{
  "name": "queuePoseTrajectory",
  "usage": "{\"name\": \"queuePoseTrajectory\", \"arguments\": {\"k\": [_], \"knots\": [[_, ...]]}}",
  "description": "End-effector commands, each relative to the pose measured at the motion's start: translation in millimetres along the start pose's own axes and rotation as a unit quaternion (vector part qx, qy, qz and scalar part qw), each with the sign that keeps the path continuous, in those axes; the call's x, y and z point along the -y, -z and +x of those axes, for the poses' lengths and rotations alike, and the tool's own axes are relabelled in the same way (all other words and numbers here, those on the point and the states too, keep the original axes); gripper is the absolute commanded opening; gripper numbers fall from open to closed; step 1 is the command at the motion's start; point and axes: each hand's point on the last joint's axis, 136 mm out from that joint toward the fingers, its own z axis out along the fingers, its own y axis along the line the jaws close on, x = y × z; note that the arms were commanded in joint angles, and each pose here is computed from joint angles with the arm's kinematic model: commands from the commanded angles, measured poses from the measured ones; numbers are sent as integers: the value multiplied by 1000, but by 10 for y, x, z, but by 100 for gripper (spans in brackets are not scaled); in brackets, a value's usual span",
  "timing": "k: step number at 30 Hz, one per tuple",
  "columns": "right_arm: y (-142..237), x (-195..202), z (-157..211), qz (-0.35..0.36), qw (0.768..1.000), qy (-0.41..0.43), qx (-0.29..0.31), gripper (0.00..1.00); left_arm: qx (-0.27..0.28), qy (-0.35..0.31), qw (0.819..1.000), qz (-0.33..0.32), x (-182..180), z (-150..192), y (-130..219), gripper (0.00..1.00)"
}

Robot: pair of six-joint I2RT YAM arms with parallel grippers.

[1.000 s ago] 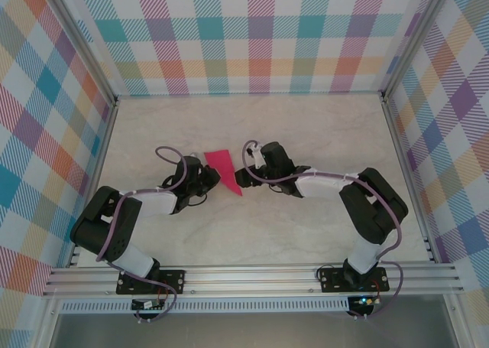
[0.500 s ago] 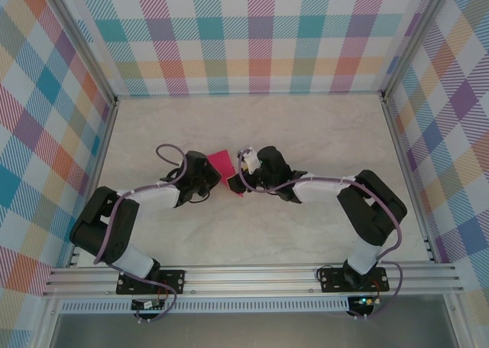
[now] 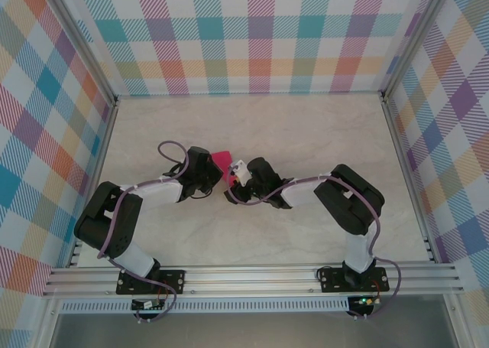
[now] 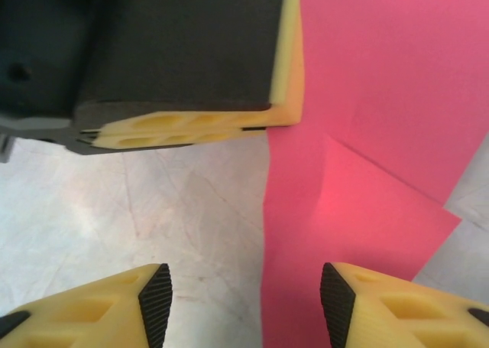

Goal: Fold a paper plane with a square sheet of paper (pick it up from the middle)
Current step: Fold the wing for the fifth time at the center of the table.

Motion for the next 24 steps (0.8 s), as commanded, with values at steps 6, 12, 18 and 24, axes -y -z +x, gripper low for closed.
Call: {"name": "queuePoseTrajectory", "arguments": {"k": [6, 12, 18, 24], "knots": [[-130, 66, -147, 26, 996, 74, 49, 51, 2, 25, 1000, -4, 28, -11, 1, 2], [-212, 63, -170, 44, 989, 119, 71, 43, 3, 29, 1000, -5, 27, -10, 20, 2], [-244, 128, -168, 60, 988, 117, 76, 36, 2, 30, 1000, -4, 49, -14, 40, 3], [-254, 184, -153, 75, 989, 109, 71, 27, 4, 31, 1000, -3, 66, -25, 72, 4]]}}
